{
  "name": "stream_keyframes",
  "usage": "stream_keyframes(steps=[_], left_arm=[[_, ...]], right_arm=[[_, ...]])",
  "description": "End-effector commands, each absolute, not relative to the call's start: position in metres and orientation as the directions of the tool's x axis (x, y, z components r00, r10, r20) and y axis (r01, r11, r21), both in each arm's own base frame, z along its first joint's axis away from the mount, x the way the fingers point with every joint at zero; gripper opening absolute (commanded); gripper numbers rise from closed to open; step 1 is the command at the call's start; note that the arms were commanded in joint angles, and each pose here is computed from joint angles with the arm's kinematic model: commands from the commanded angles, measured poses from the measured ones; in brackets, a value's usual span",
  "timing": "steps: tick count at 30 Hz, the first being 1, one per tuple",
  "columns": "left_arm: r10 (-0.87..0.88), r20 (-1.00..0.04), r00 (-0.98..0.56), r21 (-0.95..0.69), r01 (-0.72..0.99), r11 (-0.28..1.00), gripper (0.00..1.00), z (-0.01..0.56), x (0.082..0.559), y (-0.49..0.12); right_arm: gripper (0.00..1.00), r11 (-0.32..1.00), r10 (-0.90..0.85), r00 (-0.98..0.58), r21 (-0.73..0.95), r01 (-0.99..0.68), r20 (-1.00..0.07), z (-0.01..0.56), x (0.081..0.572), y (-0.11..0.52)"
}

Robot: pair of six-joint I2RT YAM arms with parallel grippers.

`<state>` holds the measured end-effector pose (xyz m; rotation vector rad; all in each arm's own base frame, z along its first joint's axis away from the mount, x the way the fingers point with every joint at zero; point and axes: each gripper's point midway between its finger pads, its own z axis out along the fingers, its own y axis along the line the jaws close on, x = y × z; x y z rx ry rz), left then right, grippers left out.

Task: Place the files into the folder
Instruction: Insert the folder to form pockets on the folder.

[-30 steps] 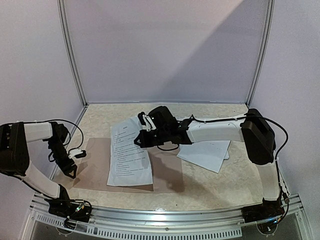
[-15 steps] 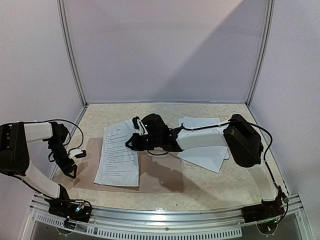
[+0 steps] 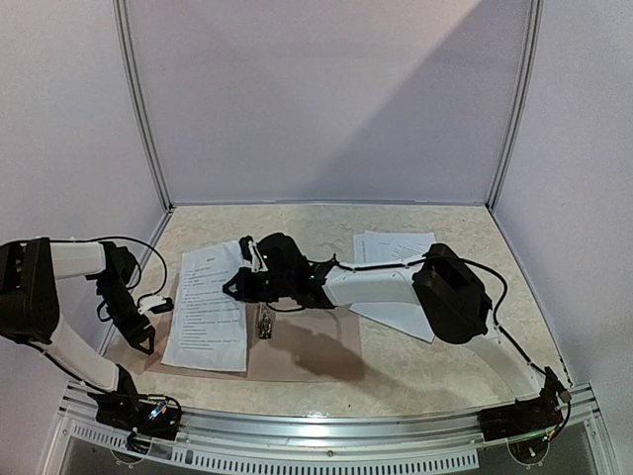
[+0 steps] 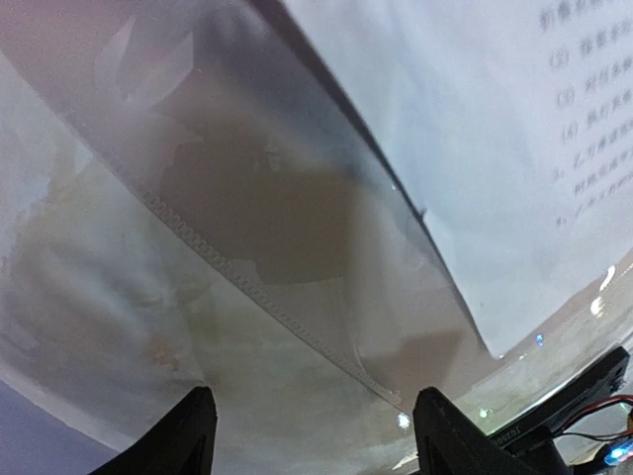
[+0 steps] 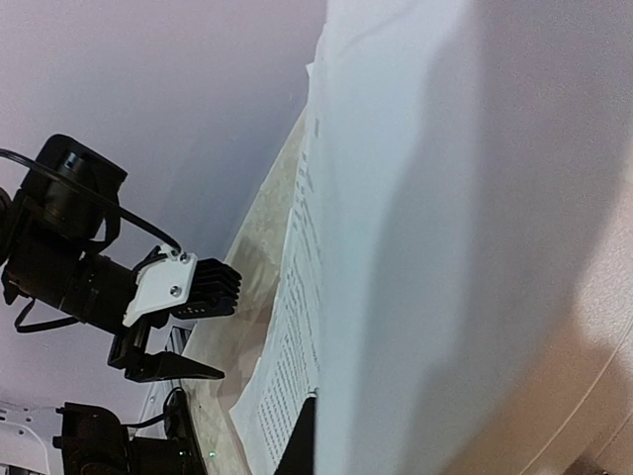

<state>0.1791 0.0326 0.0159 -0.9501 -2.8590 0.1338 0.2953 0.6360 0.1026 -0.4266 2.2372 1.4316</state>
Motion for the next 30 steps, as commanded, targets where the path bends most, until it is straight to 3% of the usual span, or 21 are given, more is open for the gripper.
stream_keyframes(steps=[1, 13, 18, 21, 24, 26, 30], left_arm=[[0.598, 0.072, -0.798, -0.145, 0.585, 0.798, 0.70, 0.013, 0.181, 0.027], [0.596, 0.052, -0.802, -0.174, 0.580, 0.796, 0.70, 0.017, 0.183, 0.022], [0.558, -0.028, -0.829, -0.187, 0.553, 0.812, 0.75, 0.042, 0.199, 0.021], [0.486, -0.129, -0.864, -0.193, 0.503, 0.843, 0.80, 0.067, 0.216, 0.024], [0.428, -0.217, -0.877, -0.203, 0.469, 0.859, 0.84, 0.087, 0.227, 0.024], [0.407, -0.244, -0.880, -0.194, 0.456, 0.869, 0.85, 0.093, 0.231, 0.027], [0.372, -0.278, -0.886, -0.183, 0.429, 0.885, 0.85, 0.100, 0.237, 0.034]], right_arm=[[0.00, 0.434, -0.045, -0.871, 0.776, -0.457, -0.488, 0.074, 0.285, 0.646], [0.00, 0.397, -0.007, -0.888, 0.814, -0.424, -0.460, 0.064, 0.285, 0.658], [0.00, 0.360, 0.008, -0.892, 0.833, -0.419, -0.453, 0.069, 0.287, 0.666], [0.00, 0.246, -0.002, -0.887, 0.859, -0.449, -0.463, 0.086, 0.277, 0.676], [0.00, 0.035, -0.043, -0.844, 0.844, -0.535, -0.534, 0.124, 0.249, 0.687], [0.00, -0.091, -0.027, -0.800, 0.799, -0.595, -0.599, 0.156, 0.237, 0.687], [0.00, -0.218, -0.013, -0.748, 0.732, -0.646, -0.664, 0.196, 0.222, 0.682]])
